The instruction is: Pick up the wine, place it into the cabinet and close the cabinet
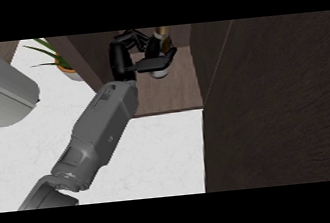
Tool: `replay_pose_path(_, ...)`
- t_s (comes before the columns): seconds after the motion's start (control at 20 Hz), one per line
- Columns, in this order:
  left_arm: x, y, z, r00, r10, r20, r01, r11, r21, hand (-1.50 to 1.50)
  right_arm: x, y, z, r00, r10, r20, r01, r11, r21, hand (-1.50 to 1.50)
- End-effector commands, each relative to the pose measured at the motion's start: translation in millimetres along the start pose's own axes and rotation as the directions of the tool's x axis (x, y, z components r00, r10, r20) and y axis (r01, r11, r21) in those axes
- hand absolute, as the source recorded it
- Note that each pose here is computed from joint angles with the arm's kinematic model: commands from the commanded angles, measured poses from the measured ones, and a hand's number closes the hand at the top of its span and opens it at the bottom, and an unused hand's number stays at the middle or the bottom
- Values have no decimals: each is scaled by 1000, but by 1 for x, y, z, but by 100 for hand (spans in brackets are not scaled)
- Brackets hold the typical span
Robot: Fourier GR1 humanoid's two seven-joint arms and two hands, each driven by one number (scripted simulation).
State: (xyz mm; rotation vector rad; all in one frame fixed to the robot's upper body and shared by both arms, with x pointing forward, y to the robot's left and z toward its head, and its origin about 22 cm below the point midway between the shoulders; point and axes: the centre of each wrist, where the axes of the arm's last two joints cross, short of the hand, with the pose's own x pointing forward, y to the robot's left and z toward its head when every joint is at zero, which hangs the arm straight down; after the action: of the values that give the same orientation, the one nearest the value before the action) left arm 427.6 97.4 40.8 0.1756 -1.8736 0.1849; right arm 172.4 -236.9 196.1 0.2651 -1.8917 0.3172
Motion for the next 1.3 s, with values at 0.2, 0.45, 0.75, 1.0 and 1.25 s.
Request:
replay_pose_path(0.2, 9, -1, -13, 994, 92, -51, -89, 994, 63, 150, 13, 9, 9, 998, -51, 23, 50, 998, 46, -150)
replay_pose_path(0.45, -24, 18, 10, 995, 92, -44, -89, 994, 64, 150, 11, 13, 10, 998, -48, 45, 47, 998, 30, -150)
replay_pose_path(0.75, -18, 21, 1, 998, 37, -50, -34, 997, 68, 150, 11, 7, 10, 998, -39, 46, 37, 999, 31, -150)
replay_pose_path(1.0, -22, 26, 2, 997, -27, -68, 34, 995, 94, -150, 5, 7, 14, 997, -50, 60, 48, 998, 38, -150)
replay_pose_path(1.25, -24, 26, 2, 996, -60, -66, 65, 995, 72, -150, 6, 19, 1, 998, -42, 53, 41, 999, 19, -150)
